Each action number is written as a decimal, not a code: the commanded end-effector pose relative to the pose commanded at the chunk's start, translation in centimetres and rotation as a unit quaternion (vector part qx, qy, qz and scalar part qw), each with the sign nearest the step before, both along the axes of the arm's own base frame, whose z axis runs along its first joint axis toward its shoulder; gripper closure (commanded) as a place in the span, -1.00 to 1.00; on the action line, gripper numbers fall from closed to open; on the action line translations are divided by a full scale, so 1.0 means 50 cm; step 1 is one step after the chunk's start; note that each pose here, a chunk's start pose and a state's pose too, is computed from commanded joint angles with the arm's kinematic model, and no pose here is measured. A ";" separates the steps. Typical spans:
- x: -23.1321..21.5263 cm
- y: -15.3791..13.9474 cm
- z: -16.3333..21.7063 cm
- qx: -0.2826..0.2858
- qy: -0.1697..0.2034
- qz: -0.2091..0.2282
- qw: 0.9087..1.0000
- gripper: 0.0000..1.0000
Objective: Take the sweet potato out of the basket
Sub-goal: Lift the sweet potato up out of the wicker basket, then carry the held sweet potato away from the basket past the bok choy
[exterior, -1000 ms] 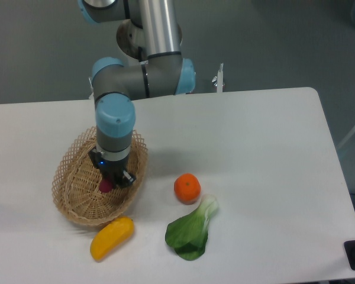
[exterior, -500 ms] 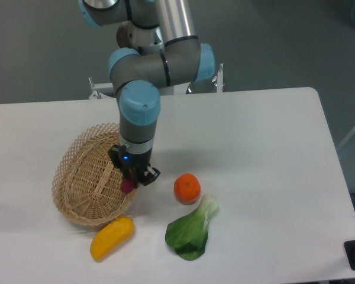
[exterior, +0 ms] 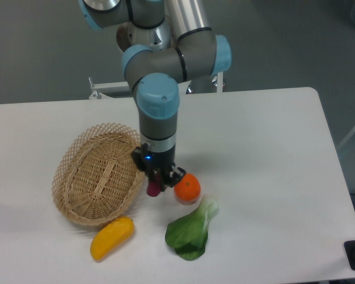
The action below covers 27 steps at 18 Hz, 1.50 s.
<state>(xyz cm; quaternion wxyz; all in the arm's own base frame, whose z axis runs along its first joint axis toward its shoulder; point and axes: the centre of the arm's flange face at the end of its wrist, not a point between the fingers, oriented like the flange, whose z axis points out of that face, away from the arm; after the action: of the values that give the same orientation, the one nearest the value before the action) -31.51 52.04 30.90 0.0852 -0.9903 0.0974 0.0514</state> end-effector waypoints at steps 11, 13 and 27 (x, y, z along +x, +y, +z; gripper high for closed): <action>-0.178 0.001 0.030 -0.006 0.017 -0.024 1.000 0.76; -0.208 -0.002 0.033 -0.008 0.014 -0.018 1.000 0.75; -0.427 -0.099 0.009 -0.063 0.030 -0.056 0.996 0.74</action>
<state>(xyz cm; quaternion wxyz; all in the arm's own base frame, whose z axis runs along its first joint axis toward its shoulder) -52.87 47.11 31.34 0.0224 -0.9847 0.1580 0.0703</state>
